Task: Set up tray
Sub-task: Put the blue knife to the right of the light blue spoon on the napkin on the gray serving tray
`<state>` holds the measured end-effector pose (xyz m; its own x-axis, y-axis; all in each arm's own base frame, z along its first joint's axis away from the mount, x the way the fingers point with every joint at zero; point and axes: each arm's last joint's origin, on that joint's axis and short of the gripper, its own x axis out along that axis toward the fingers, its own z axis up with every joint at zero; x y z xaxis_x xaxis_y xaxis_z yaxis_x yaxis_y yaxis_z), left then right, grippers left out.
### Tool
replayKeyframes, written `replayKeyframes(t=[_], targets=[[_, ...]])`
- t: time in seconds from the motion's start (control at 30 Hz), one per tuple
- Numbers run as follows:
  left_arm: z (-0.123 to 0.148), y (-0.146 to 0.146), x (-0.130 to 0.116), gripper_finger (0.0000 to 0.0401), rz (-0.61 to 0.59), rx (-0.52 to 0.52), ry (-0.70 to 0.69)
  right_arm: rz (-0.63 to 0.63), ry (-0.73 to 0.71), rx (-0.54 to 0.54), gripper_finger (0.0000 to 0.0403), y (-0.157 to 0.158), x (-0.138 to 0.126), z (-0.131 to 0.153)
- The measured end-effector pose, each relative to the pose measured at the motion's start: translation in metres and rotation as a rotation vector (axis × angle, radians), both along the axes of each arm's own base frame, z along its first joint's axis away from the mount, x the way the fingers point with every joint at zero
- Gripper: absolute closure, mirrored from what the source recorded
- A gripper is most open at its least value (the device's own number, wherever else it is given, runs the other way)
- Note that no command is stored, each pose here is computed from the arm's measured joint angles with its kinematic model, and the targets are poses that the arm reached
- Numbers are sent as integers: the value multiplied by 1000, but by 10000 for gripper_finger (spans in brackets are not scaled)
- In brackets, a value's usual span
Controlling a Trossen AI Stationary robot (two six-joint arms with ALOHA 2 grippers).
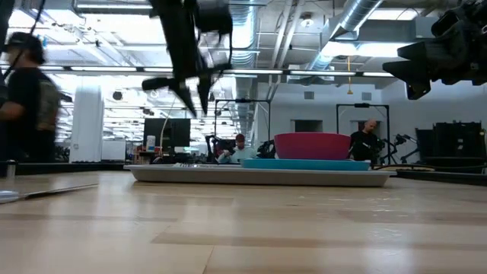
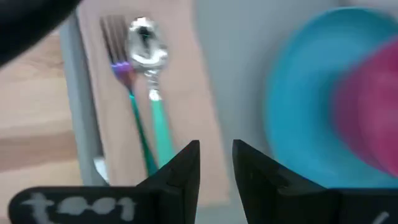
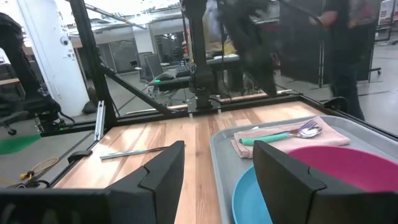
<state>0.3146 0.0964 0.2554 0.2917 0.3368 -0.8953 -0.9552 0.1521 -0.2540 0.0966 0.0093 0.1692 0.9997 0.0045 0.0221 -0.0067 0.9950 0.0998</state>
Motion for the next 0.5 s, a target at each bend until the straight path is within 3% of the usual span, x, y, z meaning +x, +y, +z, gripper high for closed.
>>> replayKeyframes(t=[0.13, 0.23, 0.33, 0.5], targets=[[31, -51, -3, 319, -39, 3, -102, 0, 0, 0, 221, 0, 0, 0], [40, -97, -5, 319, -96, -99, -173, 0, 0, 0, 221, 0, 0, 0], [38, -143, -8, 319, -77, -186, -201, 0, 0, 0, 221, 0, 0, 0], [16, -205, -17, 319, 82, -262, -167, 0, 1, 0, 221, 0, 0, 0]])
